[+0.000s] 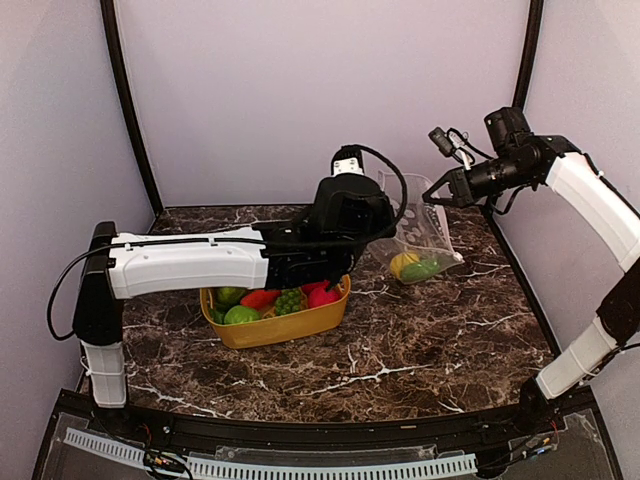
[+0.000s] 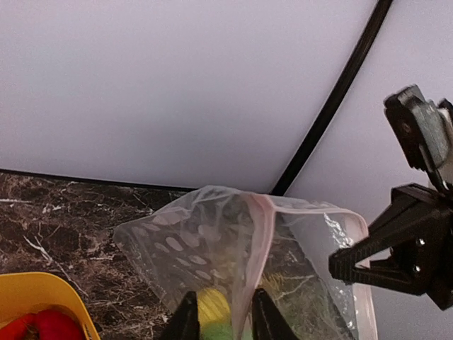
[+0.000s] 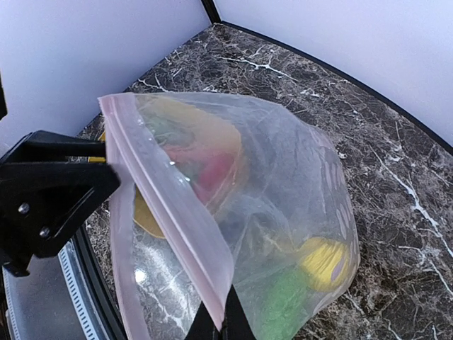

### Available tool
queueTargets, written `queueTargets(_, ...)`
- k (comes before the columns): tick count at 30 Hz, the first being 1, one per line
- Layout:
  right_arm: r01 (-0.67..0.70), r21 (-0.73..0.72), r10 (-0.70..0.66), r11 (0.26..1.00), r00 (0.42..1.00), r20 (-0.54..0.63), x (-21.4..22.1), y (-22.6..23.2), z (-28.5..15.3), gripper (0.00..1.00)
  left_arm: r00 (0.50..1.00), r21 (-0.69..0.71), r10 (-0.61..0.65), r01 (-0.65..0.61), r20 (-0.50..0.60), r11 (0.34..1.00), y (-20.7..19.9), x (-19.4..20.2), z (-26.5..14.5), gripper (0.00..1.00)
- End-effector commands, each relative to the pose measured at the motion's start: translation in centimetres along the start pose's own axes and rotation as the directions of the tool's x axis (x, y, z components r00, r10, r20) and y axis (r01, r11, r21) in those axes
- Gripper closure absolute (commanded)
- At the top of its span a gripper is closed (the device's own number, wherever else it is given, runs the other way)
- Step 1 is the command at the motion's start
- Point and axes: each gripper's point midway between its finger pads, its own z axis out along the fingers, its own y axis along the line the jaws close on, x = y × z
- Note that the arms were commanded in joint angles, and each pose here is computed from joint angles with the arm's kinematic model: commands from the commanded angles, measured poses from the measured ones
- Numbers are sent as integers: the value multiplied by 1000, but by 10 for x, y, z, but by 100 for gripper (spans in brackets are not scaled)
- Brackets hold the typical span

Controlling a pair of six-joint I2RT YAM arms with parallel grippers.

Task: Place the food in the zip-top bag and seal the zipper
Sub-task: Adjust the zipper food storage bag at the center of the board.

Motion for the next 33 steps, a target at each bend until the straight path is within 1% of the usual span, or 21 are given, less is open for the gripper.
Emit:
queueTargets(1,35,30,-35,999,999,5,-6,-7,3,100,994,57,-70,76,-88,996,-3,13,13,82)
queueTargets(5,40,57,-40,998,999,-2,-14,-16,7,100,992,91,-64,74,-106,993,-13,11,27,84)
queueTargets(12,77,100,-80,992,996,29,-40,-21,-1,100,991,152,-66,84,-116,985,-31,8,45,85)
queueTargets(13,84,113,-88,990,996,31,-43,-22,-3,100,991,153,-63,81,-118,985,-32,8,46,88)
queueTargets(14,96,132,-101,987,994,34,-46,-24,-6,100,991,160,-66,84,-116,983,-34,6,49,96)
queueTargets(15,107,163,-114,981,993,34,-50,-28,-9,100,992,165,-63,81,-111,983,-35,4,50,98)
queueTargets(17,136,302,-155,944,987,39,-65,-45,-25,100,996,188,-58,70,-69,980,-42,-9,54,99)
queueTargets(18,153,390,-186,908,981,48,-75,-55,-37,100,998,205,-52,60,-41,977,-47,-18,54,99)
queueTargets(19,163,488,-219,858,974,60,-87,-65,-53,100,999,232,-42,39,11,972,-54,-31,53,99)
queueTargets(20,168,563,-256,809,963,81,-97,-69,-70,100,998,248,-43,32,36,968,-57,-39,52,99)
queueTargets(21,170,609,-282,775,955,92,-104,-71,-82,100,997,264,-41,21,68,964,-62,-49,50,99)
queueTargets(22,173,634,-301,754,948,99,-107,-70,-90,100,996,266,-39,18,74,964,-62,-51,49,99)
queueTargets(23,181,634,-311,752,945,99,-107,-69,-91,100,997,253,-36,18,68,967,-60,-49,50,99)
queueTargets(24,190,612,-310,768,946,97,-102,-65,-86,100,998,243,-35,20,57,970,-58,-45,52,99)
queueTargets(26,193,548,-279,814,957,78,-84,-63,-66,100,999,209,-37,36,5,977,-48,-24,57,99)
queueTargets(27,189,507,-256,841,964,66,-72,-63,-53,100,998,194,-45,52,-42,980,-41,-6,61,99)
queueTargets(30,157,401,-176,903,984,11,-35,-65,-16,100,990,186,-60,84,-129,979,-33,26,63,98)
queueTargets(32,130,350,-137,928,991,-4,-18,-63,-2,100,982,196,-53,89,-182,977,-31,42,61,84)
queueTargets(33,123,333,-128,935,992,-6,-13,-62,2,100,978,218,-38,83,-203,972,-32,48,58,72)
